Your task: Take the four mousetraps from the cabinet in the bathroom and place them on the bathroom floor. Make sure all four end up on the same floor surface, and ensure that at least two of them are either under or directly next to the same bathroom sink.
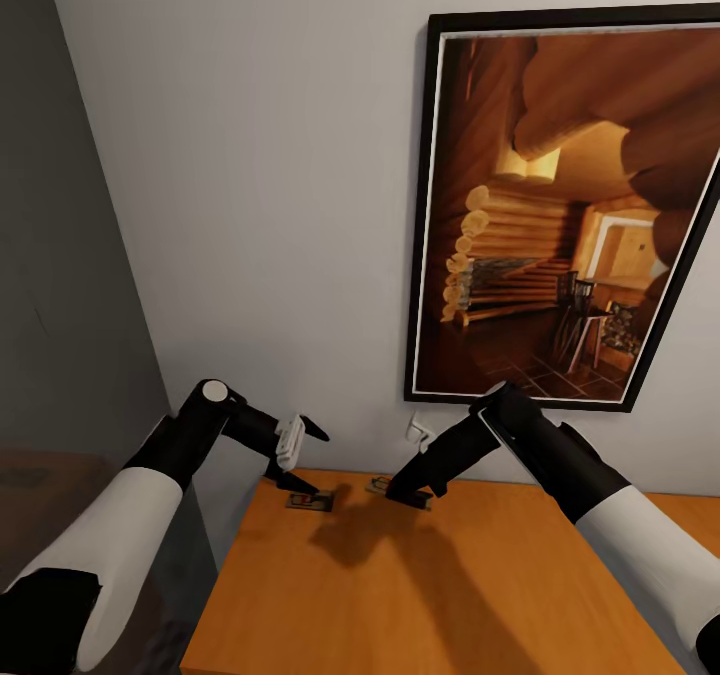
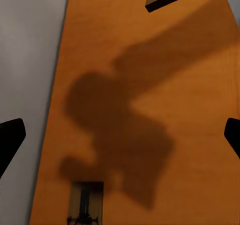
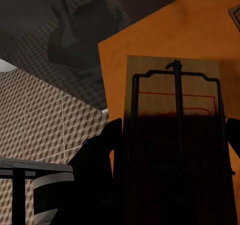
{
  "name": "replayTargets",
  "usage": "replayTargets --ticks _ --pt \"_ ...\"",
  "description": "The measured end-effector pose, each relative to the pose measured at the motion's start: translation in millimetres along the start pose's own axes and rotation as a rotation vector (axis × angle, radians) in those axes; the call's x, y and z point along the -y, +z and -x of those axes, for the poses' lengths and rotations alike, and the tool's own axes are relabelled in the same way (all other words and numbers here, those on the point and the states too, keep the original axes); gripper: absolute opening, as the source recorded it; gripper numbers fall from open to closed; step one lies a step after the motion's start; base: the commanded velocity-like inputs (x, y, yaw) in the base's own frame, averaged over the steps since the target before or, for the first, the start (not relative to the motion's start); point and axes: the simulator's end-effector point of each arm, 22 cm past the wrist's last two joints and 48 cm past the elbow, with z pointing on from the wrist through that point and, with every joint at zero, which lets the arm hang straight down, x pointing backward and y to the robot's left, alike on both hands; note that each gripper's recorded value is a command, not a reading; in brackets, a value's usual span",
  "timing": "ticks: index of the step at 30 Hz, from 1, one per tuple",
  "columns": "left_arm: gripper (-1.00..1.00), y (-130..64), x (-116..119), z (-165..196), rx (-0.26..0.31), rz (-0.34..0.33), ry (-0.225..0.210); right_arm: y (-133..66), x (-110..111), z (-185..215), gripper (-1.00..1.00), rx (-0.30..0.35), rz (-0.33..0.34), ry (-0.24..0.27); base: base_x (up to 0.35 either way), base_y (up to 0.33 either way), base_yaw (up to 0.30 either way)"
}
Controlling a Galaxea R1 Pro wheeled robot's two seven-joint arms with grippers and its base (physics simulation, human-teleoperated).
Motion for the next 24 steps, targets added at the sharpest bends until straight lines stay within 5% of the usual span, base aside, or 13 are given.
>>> replayTargets --ticks 14,24 --pt "1.00 -5.3 -1 -8 -0.017 0.006 -0.002 0.0 0 0 -1.00 0.000 0.000 0.000 0.000 0.000 0.000" --pt "1.00 -7.7 0 -31 -0.121 0.002 0.004 0.0 0 0 -1.00 0.000 0.000 0.000 0.000 0.000 0.000"
